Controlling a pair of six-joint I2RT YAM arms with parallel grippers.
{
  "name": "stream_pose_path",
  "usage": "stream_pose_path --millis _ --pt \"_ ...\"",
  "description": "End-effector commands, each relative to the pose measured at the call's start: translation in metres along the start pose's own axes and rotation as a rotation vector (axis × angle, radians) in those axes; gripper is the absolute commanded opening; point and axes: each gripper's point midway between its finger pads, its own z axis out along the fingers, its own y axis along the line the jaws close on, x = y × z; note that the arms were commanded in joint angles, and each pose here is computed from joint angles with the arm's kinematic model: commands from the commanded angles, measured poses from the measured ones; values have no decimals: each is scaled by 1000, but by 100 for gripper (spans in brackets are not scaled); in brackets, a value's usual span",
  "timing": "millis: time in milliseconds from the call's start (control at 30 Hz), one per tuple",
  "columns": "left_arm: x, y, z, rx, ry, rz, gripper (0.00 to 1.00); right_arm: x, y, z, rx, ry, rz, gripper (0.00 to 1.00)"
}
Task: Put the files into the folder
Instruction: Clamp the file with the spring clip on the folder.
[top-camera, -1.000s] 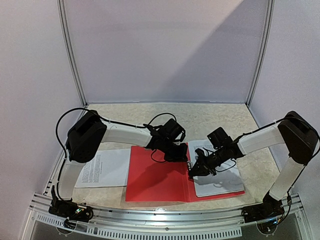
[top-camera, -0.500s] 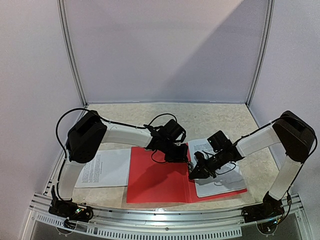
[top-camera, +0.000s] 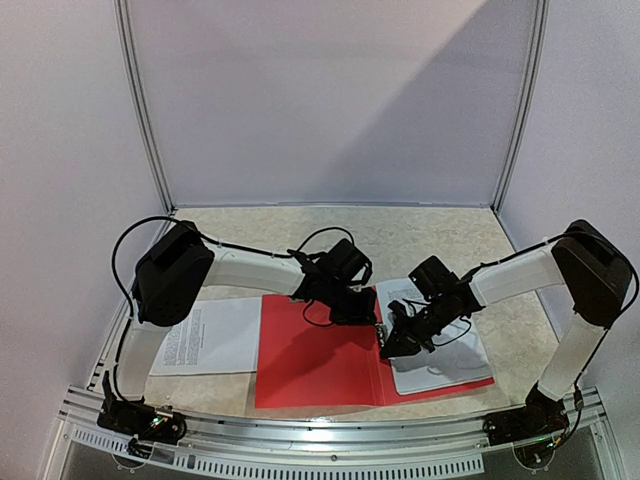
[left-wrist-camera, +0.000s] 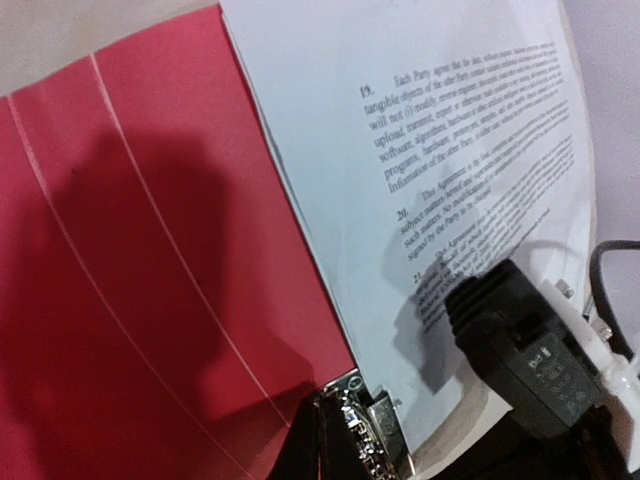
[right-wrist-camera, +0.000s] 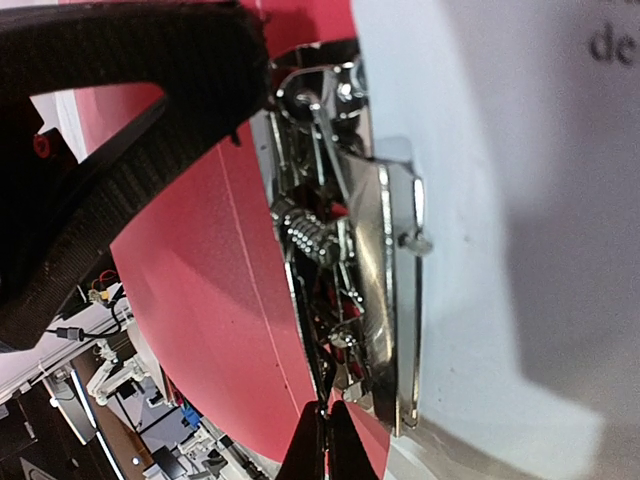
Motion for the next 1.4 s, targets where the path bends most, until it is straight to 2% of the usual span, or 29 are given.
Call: stream_pose_path --millis 0,367,433,567,633,767,1067,1367 --pt "42 56 17 -166 109 -53 0 28 -73 1 289 48 126 0" --pt "42 58 16 -168 94 -86 0 39 -112 14 451 110 143 0" --pt "41 58 16 -166 92 -85 0 39 -101 22 371 136 124 0" --pt "43 59 18 -168 94 -91 0 41 -47 37 23 171 87 0" --pt "43 59 18 -165 96 -92 0 41 -40 38 -41 166 130 0" --pt "44 59 17 -169 95 -91 0 39 -37 37 -34 163 142 1" --pt "39 56 10 -172 75 -82 0 28 -27 16 92 123 93 16" --pt "25 43 -7 -164 30 -58 0 28 -7 -5 94 99 101 26"
